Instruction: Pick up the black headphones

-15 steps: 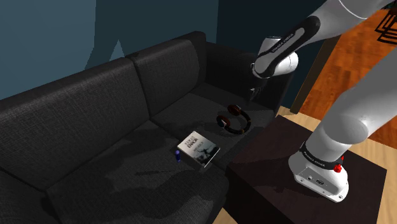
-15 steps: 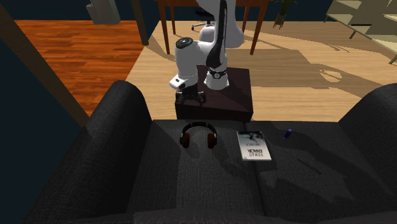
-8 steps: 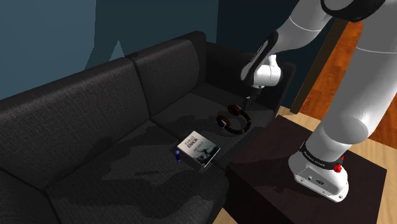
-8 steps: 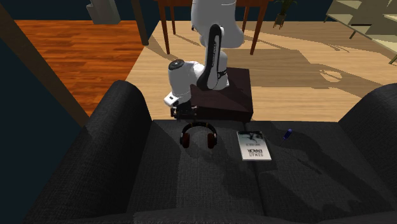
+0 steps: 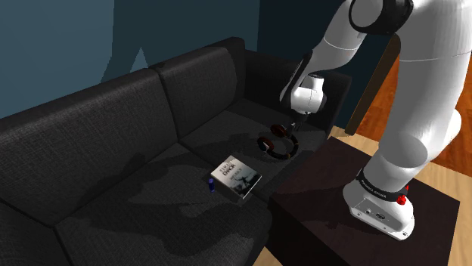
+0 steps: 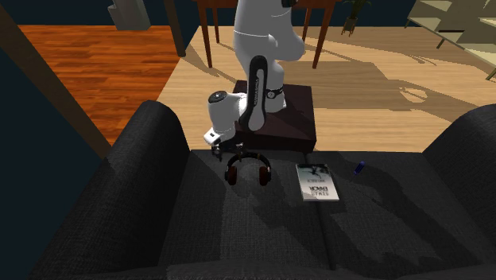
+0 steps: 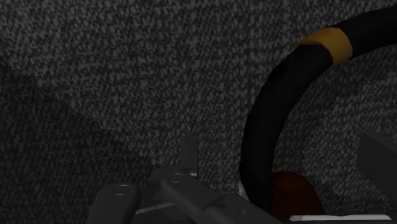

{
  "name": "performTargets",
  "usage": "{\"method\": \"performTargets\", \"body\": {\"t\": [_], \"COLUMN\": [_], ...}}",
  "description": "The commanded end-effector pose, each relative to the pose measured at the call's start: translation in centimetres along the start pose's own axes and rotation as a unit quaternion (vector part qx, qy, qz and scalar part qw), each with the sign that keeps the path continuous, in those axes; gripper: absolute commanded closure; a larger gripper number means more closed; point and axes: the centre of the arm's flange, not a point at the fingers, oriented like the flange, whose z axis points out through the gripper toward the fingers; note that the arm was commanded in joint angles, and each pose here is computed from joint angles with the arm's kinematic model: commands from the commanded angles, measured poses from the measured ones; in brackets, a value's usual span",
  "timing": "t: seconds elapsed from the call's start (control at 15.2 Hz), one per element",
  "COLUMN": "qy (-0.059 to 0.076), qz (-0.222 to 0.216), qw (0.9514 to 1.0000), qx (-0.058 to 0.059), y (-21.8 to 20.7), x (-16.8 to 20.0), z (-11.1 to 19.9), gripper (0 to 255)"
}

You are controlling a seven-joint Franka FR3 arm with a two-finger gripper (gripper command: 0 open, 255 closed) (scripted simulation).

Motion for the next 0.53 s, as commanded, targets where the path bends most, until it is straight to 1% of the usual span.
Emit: {"method": "performTargets", "body": {"t": [0.0,0.07,0.2,0.26,0.46], "qy": [0.0,0.0,0.0,0.0,0.0], "qz": [0.0,0.0,0.0,0.0,0.0], "qw": [1.0,1.0,1.0,1.0,1.0], "qx": [0.0,0.0,0.0,0.0,0.0], "y": [0.07,0.14,0.13,0.12,0.14], "x": [-0.06,-0.12,-0.12,-0.17,-0.15], "z": [1.07,1.9,1.9,1.87,1.87], "gripper": [0,0,0,255,255]}}
